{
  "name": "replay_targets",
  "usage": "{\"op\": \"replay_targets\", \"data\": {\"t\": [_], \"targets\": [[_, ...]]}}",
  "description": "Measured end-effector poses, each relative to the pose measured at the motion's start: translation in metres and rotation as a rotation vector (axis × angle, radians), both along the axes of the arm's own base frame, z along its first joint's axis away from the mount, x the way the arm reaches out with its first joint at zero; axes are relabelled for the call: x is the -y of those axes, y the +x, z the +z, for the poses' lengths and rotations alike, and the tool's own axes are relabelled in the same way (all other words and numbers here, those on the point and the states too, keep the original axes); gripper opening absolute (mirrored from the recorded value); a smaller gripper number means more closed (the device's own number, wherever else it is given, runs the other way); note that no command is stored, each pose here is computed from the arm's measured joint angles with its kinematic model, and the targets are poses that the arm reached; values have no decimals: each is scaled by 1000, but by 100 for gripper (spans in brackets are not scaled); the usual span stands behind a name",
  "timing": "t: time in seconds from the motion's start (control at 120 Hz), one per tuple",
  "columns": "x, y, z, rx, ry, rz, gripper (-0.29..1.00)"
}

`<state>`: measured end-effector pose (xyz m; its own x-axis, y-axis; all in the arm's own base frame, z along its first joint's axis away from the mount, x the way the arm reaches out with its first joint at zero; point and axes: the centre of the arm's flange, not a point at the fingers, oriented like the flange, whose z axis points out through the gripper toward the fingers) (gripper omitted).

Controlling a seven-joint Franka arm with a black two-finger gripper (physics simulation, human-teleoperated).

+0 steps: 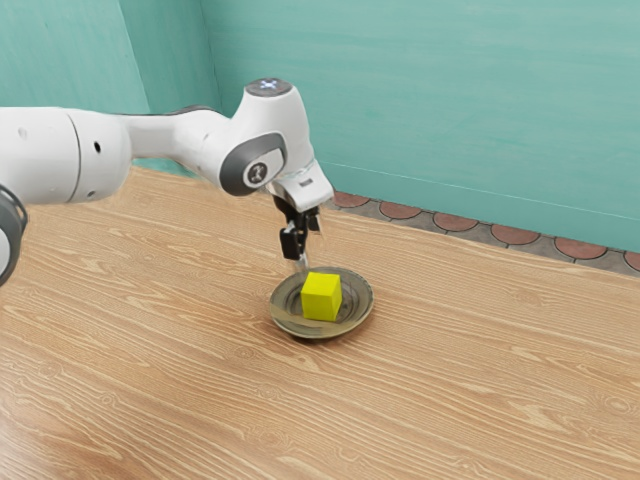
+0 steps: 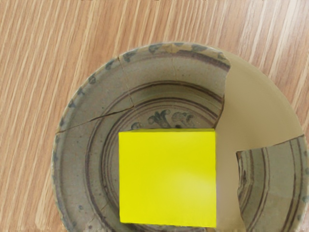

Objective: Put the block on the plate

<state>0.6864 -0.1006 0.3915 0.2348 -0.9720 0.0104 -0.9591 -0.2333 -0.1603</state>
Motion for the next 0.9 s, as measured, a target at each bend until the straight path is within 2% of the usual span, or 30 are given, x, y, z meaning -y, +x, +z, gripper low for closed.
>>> {"op": "replay_targets", "data": {"t": [0.4, 0.567, 0.667, 0.9], "targets": [[-5, -32, 103, 44, 23, 119, 70], [-29, -53, 156, 68, 26, 233, 70], [-55, -65, 179, 66, 38, 339, 70], [-155, -92, 218, 3, 24, 737, 70]]}}
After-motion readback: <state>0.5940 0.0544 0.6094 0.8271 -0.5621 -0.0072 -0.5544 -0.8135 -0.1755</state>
